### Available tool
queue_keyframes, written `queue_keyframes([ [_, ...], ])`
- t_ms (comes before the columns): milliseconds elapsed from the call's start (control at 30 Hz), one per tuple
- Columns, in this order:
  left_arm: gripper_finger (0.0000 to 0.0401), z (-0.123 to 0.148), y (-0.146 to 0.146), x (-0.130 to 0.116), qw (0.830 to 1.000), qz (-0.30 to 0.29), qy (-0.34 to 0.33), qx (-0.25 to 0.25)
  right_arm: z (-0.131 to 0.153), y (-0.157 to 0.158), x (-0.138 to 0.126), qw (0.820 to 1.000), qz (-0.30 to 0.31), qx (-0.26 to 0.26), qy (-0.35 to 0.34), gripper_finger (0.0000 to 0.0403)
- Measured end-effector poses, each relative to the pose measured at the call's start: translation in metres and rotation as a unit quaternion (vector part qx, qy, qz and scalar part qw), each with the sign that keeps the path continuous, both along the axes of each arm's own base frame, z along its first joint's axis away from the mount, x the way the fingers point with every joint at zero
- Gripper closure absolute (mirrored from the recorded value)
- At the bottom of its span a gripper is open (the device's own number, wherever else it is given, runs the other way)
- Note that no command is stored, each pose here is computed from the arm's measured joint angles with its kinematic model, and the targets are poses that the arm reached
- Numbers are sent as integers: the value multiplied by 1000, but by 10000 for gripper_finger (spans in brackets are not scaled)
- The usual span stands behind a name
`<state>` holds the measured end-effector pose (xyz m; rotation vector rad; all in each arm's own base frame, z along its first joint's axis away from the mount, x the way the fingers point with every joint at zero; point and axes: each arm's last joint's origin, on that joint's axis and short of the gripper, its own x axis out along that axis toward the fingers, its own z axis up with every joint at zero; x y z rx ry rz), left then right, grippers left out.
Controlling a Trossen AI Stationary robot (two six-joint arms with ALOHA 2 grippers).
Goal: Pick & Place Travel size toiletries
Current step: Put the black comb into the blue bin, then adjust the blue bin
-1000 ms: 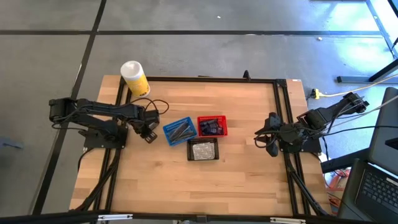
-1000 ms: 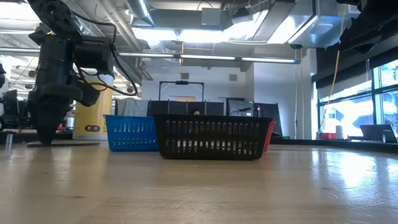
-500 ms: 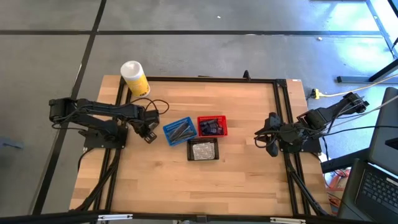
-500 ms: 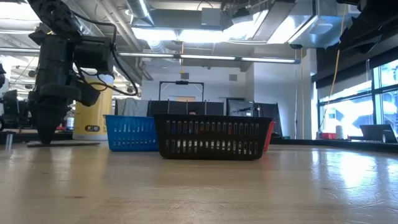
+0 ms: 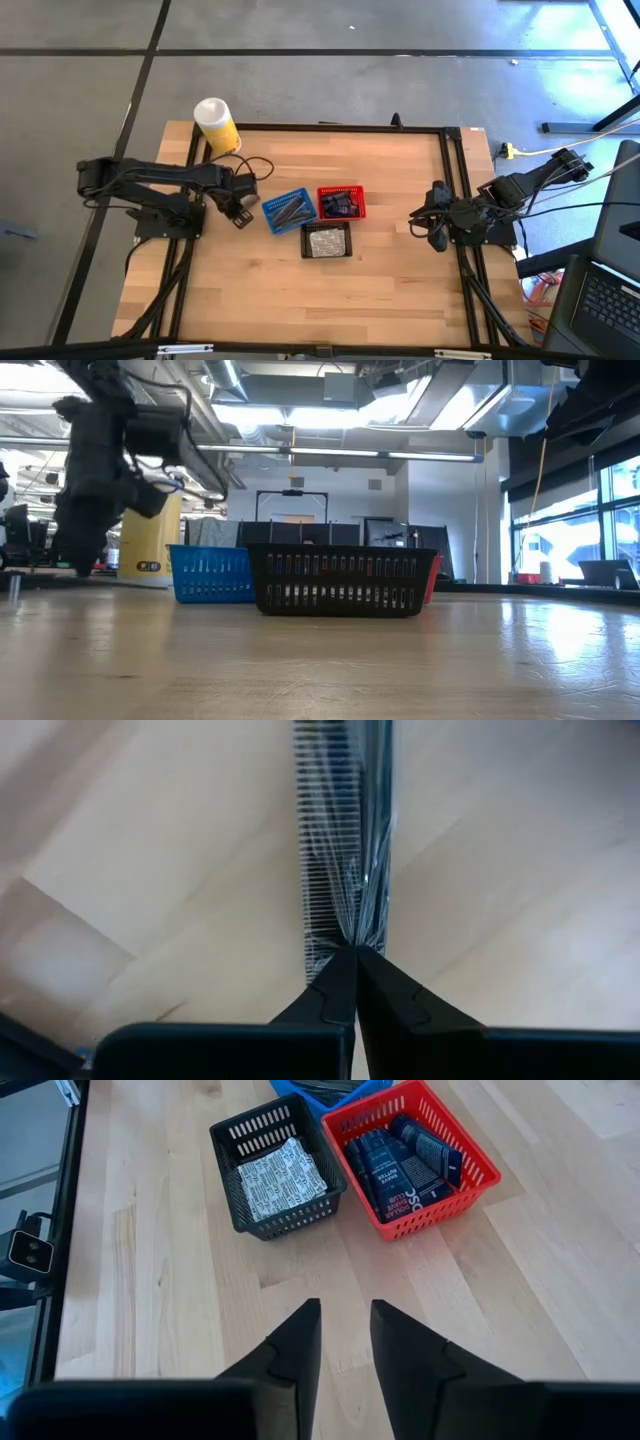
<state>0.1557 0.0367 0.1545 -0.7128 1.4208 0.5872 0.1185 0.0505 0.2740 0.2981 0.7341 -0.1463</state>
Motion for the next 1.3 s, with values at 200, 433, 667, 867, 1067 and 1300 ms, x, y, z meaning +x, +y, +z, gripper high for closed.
queue_keyframes([
  [200,399,26,3,10,999,-7,-43,24,0,0,0,1000,0,0,0,308],
  [433,400,51,5,17,996,-11,-85,38,0,0,0,1000,0,0,0,291],
  [667,400,67,6,17,995,-16,-81,57,0,0,0,1000,1,0,0,274],
  [867,399,68,7,18,994,-22,-81,74,0,0,0,1000,1,1,0,262],
  [1067,391,69,9,21,991,-28,-94,92,0,0,0,1000,0,0,0,253],
  [1300,380,69,9,21,989,-63,-96,99,0,0,0,1000,0,0,0,244],
])
